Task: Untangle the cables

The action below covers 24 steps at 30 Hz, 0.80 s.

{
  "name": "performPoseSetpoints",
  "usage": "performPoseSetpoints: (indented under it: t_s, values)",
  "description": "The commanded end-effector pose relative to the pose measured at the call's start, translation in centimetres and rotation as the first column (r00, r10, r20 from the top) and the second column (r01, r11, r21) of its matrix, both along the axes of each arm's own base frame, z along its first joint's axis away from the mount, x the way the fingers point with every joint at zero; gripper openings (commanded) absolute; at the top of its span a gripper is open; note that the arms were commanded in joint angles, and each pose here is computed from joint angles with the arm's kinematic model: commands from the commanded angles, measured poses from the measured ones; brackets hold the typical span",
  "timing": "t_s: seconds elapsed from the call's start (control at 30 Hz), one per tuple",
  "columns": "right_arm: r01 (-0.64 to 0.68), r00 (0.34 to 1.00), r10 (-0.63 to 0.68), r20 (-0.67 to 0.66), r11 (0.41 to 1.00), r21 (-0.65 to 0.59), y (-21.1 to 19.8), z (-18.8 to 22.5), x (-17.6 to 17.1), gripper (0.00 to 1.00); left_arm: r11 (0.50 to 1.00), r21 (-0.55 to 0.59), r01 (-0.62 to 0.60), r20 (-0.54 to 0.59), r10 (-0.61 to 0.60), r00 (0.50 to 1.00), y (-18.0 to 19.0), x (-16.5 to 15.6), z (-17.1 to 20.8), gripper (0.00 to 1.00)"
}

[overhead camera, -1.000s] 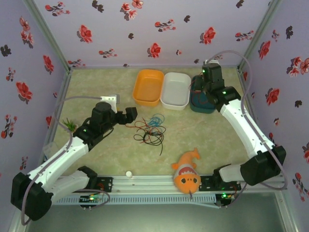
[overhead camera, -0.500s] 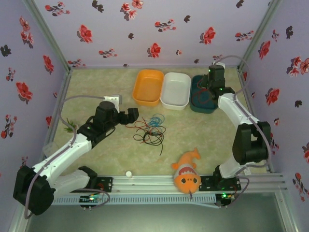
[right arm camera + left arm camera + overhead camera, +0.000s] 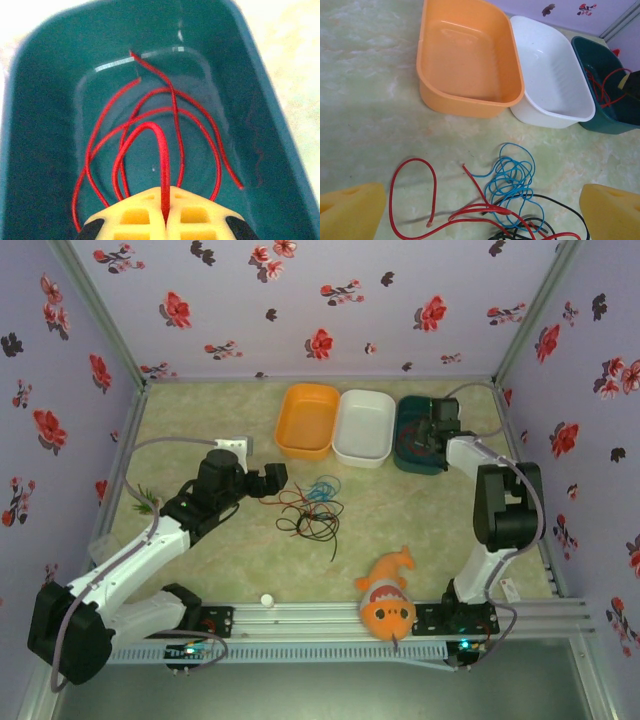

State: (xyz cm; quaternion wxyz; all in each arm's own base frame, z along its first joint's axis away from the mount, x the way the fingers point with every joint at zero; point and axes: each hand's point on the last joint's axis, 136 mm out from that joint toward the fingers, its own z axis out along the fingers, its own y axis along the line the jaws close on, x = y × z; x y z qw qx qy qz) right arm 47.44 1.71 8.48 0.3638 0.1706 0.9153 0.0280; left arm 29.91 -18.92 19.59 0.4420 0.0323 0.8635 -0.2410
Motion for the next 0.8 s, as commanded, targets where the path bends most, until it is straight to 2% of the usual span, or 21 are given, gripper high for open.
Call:
performPoseSetpoints:
  t_s: [0.0,0.13,0.2,0.5,0.67,0.77]
  values:
    - [0.001,0.999,0.001,-0.043,0.998,0.057,0.5,-0.9,0.2,0.0,1.0,-0.001,-0.009,-0.014,0.009,1.0,0.0,0.2,0.0,1.0]
    - [0.005,0.997,0.0,-0.072,0.998,0.061,0.5,-0.5,0.6,0.0,1.0,-0.003,-0.017,-0.025,0.017,1.0,0.1,0.2,0.0,1.0]
    - [0.015,0.996,-0.01,-0.087,0.998,0.059,0.4,0.0,0.5,0.04,1.0,-0.002,-0.021,-0.032,0.021,0.999,0.2,0.2,-0.1,1.0]
    - [0.081,0.991,-0.081,-0.108,0.997,-0.006,-1.3,4.4,-2.0,0.42,0.998,0.024,-0.052,-0.09,0.054,0.994,0.6,0.2,-0.8,1.0]
    - [0.088,0.99,-0.091,-0.109,0.996,-0.028,-1.7,6.8,-3.6,0.47,0.996,0.046,-0.08,-0.141,0.086,0.986,1.1,0.4,-1.6,1.0]
    - [0.072,0.993,-0.072,-0.092,0.997,0.003,-1.1,8.4,-4.7,0.47,0.993,0.055,-0.102,-0.181,0.111,0.977,1.4,0.5,-2.3,1.0]
